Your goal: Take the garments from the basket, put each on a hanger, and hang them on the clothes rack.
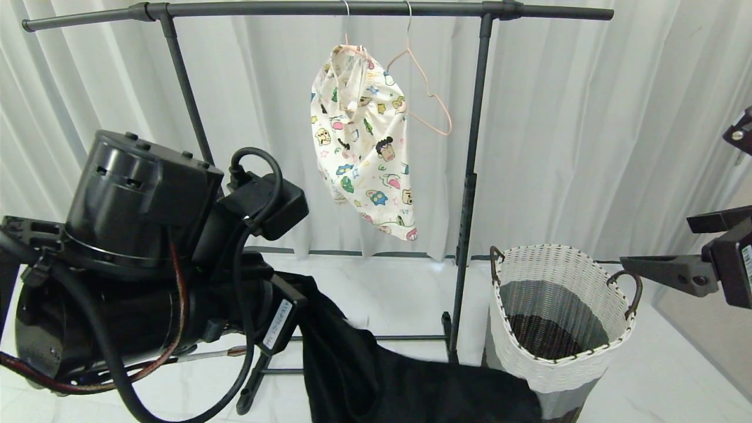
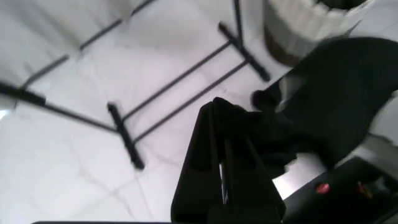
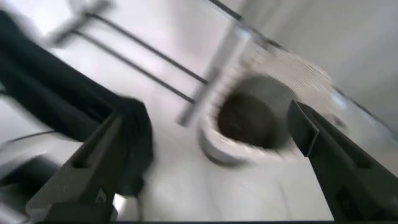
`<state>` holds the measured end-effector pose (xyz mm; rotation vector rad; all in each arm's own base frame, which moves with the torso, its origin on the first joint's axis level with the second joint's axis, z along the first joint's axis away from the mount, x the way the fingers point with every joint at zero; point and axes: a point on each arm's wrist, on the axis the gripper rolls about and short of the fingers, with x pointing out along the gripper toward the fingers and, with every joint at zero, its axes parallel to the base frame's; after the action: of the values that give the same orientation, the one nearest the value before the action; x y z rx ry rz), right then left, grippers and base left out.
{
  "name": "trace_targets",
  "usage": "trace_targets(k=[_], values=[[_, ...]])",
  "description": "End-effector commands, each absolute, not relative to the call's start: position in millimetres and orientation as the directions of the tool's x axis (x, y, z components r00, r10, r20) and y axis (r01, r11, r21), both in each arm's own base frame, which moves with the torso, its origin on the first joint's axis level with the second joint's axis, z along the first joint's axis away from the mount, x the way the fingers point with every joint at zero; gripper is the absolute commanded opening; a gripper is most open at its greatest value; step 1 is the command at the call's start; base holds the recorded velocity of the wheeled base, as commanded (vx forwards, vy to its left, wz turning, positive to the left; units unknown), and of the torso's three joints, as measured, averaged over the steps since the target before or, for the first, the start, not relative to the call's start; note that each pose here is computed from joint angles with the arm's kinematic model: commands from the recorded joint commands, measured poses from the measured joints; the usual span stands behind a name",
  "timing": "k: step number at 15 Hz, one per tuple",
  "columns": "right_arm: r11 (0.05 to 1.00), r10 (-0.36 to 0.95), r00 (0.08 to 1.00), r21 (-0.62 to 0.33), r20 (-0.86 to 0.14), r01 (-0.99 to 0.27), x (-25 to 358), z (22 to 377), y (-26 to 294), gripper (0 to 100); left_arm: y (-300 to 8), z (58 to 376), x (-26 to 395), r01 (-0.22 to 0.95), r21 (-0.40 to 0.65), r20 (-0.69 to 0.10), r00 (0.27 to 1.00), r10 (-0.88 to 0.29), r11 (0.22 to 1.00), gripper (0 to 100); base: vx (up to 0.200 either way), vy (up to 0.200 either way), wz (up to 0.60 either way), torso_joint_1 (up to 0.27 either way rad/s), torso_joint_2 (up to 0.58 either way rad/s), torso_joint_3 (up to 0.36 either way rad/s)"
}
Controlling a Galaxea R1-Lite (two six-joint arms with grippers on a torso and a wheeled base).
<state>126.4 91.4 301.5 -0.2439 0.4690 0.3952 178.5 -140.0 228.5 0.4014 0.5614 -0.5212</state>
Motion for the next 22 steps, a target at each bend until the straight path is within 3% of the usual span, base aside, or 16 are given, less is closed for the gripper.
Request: trace_targets(k=[1, 3, 5, 7, 10, 12, 18, 22], values=[[0.872, 0.403, 0.788, -0.066, -0.467, -0.485, 120, 306, 88, 100, -127, 222, 170, 0.547, 0.216, -0.602, 0.727, -0.33, 0.809, 0, 0.0, 0.0, 0.0, 0.0, 0.0, 0.0], [0.883, 0.376, 0.79, -0.07, -0.485, -0.463, 120, 301, 83, 100, -121, 222, 165, 0.539, 0.211, -0.599, 0.731, -0.328, 0.816, 0, 0.0, 0.0, 0.0, 0.0, 0.0, 0.0], [0.936, 0.124, 0.836, -0.216, -0.535, -0.278, 130, 289, 72, 100, -100, 229, 161, 0.468, 0.215, -0.566, 0.775, -0.282, 0.857, 0, 0.0, 0.0, 0.0, 0.0, 0.0, 0.0], [0.946, -0.026, 0.83, -0.282, -0.557, -0.159, 138, 279, 58, 100, -72, 239, 160, 0.344, 0.206, -0.519, 0.832, -0.196, 0.916, 0, 0.0, 0.0, 0.0, 0.0, 0.0, 0.0], [0.924, -0.092, 0.816, -0.354, -0.57, -0.143, 130, 264, 49, 100, -44, 242, 162, 0.202, 0.202, -0.502, 0.861, -0.075, 0.958, 0, 0.0, 0.0, 0.0, 0.0, 0.0, 0.0], [0.911, -0.118, 0.816, -0.389, -0.565, -0.138, 135, 264, 48, 100, -39, 238, 159, 0.176, 0.203, -0.507, 0.86, -0.05, 0.963, 0, 0.0, 0.0, 0.0, 0.0, 0.0, 0.0], [0.915, -0.166, 0.818, -0.396, -0.551, -0.082, 150, 255, 50, 100, -40, 225, 154, 0.175, 0.217, -0.541, 0.84, -0.031, 0.96, 0, 0.0, 0.0, 0.0, 0.0, 0.0, 0.0], [0.976, -0.134, 0.845, -0.217, -0.518, 0.022, 172, 252, 58, 100, -40, 225, 154, 0.177, 0.22, -0.541, 0.84, -0.031, 0.959, 0, 0.0, 0.0, 0.0, 0.004, -0.02, -0.007]])
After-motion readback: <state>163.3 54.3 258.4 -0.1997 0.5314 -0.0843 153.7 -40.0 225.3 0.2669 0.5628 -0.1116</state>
